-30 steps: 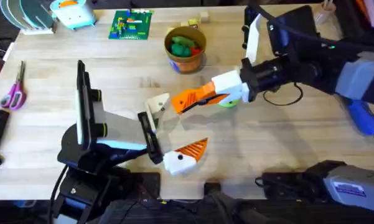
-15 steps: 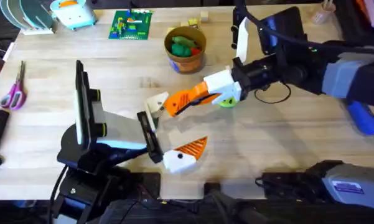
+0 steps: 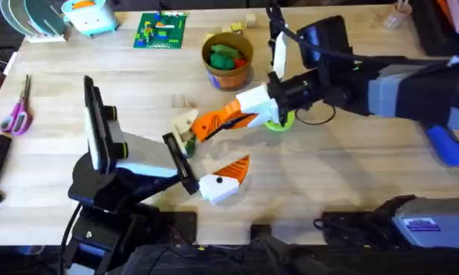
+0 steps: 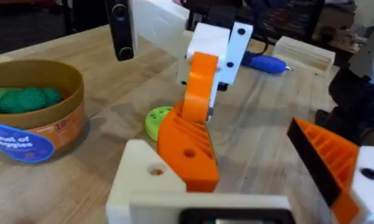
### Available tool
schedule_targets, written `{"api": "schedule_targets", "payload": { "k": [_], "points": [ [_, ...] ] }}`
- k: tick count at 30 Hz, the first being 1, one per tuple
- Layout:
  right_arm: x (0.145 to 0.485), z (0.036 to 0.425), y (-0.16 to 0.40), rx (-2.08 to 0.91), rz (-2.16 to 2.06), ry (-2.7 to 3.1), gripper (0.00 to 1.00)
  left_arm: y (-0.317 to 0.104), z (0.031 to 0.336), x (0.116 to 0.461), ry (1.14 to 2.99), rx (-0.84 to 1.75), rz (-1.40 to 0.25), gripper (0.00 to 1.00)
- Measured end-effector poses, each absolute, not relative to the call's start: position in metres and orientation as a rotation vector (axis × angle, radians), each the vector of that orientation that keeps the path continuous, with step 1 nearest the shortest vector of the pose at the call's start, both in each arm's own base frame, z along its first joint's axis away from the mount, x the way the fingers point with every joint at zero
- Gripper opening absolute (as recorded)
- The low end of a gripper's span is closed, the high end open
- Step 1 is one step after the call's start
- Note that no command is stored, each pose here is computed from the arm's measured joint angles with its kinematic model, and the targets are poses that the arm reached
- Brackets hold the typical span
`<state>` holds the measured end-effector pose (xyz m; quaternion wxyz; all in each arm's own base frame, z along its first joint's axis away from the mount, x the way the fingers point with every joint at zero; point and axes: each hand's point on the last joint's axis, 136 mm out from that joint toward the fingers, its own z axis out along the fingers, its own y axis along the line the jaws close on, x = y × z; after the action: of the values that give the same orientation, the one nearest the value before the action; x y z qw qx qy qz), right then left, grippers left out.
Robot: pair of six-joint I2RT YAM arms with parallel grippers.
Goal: Pick up the gripper from the table and insert it into the empty holder that is missing its gripper. Then pick up a screw, insert it into the mounting hole, and use the screwdriver to tighten it. Finally, clean up the table by picking up the vegetable and placing it into the bucket.
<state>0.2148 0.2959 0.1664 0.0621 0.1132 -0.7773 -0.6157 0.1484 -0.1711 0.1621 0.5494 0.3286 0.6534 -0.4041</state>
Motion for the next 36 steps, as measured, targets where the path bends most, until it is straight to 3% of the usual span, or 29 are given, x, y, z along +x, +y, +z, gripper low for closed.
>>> {"api": "schedule_targets", "payload": {
  "k": [21, 36],
  "points": [
    [0.227, 0.158, 0.338, -0.001, -1.739, -2.504, 0.008, -0.163, 0.159, 0.162, 1.607, 0.673, -0.926, 0.991],
    [0.233, 0.159, 0.349, -0.041, -1.761, -2.576, 0.008, -0.157, 0.159, 0.171, 1.621, 0.622, -0.879, 0.991]
  ]
}}
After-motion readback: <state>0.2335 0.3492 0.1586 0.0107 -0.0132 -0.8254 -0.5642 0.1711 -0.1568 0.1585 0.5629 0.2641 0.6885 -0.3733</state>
